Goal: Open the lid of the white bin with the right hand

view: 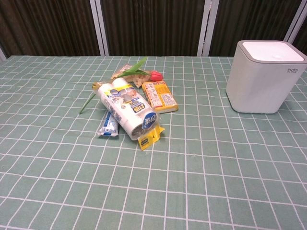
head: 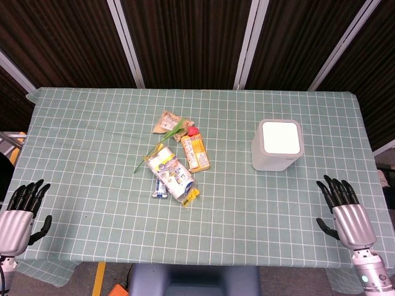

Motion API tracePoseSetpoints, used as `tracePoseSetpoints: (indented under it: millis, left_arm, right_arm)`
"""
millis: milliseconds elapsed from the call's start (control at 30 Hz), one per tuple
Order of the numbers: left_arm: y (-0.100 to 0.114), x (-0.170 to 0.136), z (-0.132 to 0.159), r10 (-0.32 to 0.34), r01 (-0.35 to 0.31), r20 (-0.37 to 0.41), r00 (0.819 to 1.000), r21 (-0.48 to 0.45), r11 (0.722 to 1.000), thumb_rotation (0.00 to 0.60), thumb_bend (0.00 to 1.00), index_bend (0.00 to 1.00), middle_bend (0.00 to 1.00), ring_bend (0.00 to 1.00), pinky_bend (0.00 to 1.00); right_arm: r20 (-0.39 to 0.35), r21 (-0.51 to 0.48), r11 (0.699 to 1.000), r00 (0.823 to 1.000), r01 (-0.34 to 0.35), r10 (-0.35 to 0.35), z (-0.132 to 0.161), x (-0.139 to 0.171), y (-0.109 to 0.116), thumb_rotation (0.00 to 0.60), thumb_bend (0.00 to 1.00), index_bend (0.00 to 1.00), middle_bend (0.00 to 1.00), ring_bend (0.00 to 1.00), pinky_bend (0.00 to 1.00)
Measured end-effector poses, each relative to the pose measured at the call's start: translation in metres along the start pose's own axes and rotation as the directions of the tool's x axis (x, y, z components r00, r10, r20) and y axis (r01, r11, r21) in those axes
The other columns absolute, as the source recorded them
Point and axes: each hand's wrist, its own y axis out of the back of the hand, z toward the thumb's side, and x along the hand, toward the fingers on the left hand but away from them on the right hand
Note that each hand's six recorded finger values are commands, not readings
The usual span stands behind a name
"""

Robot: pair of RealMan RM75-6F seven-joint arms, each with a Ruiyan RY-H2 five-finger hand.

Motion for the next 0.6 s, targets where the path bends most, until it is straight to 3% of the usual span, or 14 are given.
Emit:
tracePoseSetpoints:
  millis: [167, 200, 267, 300, 367, 400, 467, 600]
  left_arm:
    - [-0.001, 0.001, -0.002, -0.005, 0.005, -0.005, 1.0, -0.003, 1.0, 0.6, 0.48, 0.0, 0.0, 0.0, 0.09]
    - [-0.001, 0.001, -0.002, -0.006, 0.006, -0.006, 1.0, -0.003, 1.0, 0.6, 0.48, 0.0, 0.0, 0.0, 0.09]
    - [0.0, 0.001, -0.003, -0.004, 0.004, -0.008, 1.0, -0.007, 1.0, 0.6, 0.48, 0.0, 0.0, 0.0, 0.09]
    - [0.0, 0.001, -0.003, -0.004, 0.003, -0.008, 1.0, -0.009, 1.0, 0.6, 0.48, 0.0, 0.0, 0.0, 0.09]
    - [0.001, 0.002, -0.003, -0.001, 0.001, -0.008, 1.0, -0.012, 1.0, 0.6, 0.48, 0.0, 0.0, 0.0, 0.09]
    - [0.001, 0.002, -0.003, 0.0, 0.0, -0.006, 1.0, -0.013, 1.0, 0.6, 0.48, 0.0, 0.0, 0.0, 0.08]
    - [0.002, 0.002, -0.002, 0.003, -0.003, 0.001, 1.0, -0.014, 1.0, 0.6, 0.48, 0.0, 0.0, 0.0, 0.08]
    - [0.002, 0.002, -0.001, 0.004, -0.004, 0.004, 1.0, -0.019, 1.0, 0.6, 0.48, 0.0, 0.0, 0.0, 0.08]
  right_arm:
    - [-0.003, -0.002, 1.0, 1.0, 0.003, -0.003, 0.002, -0.004, -0.002, 0.6, 0.35, 0.0, 0.0, 0.0, 0.0]
    - [-0.002, 0.0, 1.0, 1.0, 0.004, -0.004, 0.003, -0.006, -0.002, 0.6, 0.35, 0.0, 0.08, 0.07, 0.07]
    - [-0.001, 0.002, 1.0, 1.0, 0.01, -0.01, 0.004, -0.011, 0.0, 0.6, 0.35, 0.0, 0.34, 0.39, 0.4]
    - [-0.002, -0.002, 1.0, 1.0, 0.01, -0.01, 0.005, -0.016, 0.001, 0.6, 0.35, 0.0, 0.55, 0.64, 0.64]
    - [-0.005, -0.007, 1.0, 1.0, -0.003, 0.003, 0.008, -0.022, 0.001, 0.6, 0.35, 0.0, 0.8, 0.9, 0.91]
    - [-0.008, -0.007, 1.0, 1.0, -0.016, 0.016, 0.01, -0.028, 0.002, 0.6, 0.35, 0.0, 0.89, 0.97, 0.97]
    - [-0.014, -0.002, 0.999, 0.999, -0.034, 0.034, 0.014, -0.041, 0.003, 0.6, 0.35, 0.0, 0.97, 1.0, 1.0]
    - [-0.006, 0.016, 0.998, 0.998, -0.066, 0.066, 0.024, -0.072, 0.008, 0.6, 0.35, 0.0, 1.0, 1.0, 1.0]
